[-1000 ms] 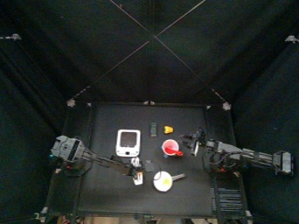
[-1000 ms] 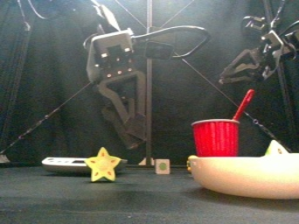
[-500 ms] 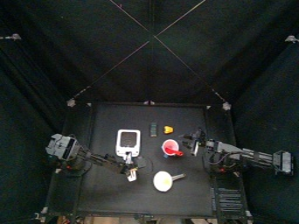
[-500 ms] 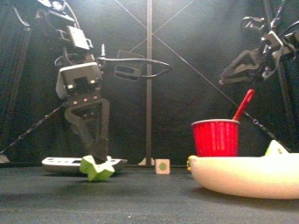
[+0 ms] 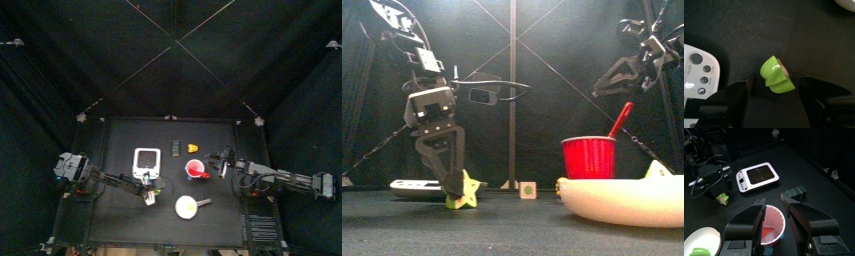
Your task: Grab starfruit bottom
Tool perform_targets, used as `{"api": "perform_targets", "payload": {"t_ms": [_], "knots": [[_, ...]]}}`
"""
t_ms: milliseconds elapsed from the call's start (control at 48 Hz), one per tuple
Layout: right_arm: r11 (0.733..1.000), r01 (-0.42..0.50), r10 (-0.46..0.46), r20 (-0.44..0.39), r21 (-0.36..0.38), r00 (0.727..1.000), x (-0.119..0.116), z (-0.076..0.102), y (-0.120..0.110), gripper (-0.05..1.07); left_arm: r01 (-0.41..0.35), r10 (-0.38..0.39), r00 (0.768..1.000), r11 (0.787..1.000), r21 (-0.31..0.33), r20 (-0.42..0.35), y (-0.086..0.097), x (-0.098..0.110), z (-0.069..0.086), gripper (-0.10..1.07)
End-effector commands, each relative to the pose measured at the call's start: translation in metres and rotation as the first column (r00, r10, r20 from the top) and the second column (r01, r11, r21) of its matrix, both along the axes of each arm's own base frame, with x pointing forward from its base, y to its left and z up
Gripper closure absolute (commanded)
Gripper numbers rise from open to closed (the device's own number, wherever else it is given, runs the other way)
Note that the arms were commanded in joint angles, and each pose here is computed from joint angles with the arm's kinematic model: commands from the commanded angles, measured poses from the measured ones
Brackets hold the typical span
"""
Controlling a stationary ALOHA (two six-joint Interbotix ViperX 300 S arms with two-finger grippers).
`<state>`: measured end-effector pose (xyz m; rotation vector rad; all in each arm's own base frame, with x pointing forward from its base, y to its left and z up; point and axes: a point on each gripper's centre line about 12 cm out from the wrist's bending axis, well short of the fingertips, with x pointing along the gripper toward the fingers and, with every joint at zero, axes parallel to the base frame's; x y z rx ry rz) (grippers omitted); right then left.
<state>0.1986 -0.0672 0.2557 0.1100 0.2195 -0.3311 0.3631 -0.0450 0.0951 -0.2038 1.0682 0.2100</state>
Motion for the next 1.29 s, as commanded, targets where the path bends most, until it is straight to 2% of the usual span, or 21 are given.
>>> {"api": "perform_targets", "payload": {"t_ms": [0,104,250,479,625,917,1271], "knots": [[1.0,0.001,-0.001,0.004,-0.003,1.0,0.002,0.002,-0.001,0.29,-0.013,0.014,0.999,0.999,-0.033,0.043,0.0,0.009,0.005,0.03],[1.0,0.001,-0.001,0.004,-0.003,1.0,0.002,0.002,-0.001,0.29,-0.037,0.04,0.998,0.997,-0.065,0.044,-0.001,0.008,0.003,0.03],[1.0,0.001,-0.001,0.004,-0.003,1.0,0.002,0.002,-0.001,0.29,-0.049,0.052,0.998,0.996,-0.075,0.035,0.0,0.005,0.001,0.07],[1.0,0.001,-0.001,0.002,-0.002,1.0,0.002,0.002,-0.001,0.29,-0.049,0.051,0.998,0.996,-0.076,0.036,0.0,0.004,0.001,0.24],[1.0,0.001,-0.001,0.002,-0.002,1.0,0.002,0.002,-0.001,0.29,-0.049,0.053,0.997,0.996,-0.077,0.052,0.0,0.005,0.009,0.33],[1.0,0.001,-0.001,0.001,-0.002,1.0,0.002,0.002,-0.001,0.29,-0.034,0.044,0.992,0.996,-0.087,0.117,-0.003,0.01,0.032,0.34],[1.0,0.001,-0.001,0.002,-0.002,1.0,0.002,0.001,-0.001,0.29,-0.018,0.029,0.991,0.996,-0.086,0.131,-0.006,0.014,0.034,0.34]]}}
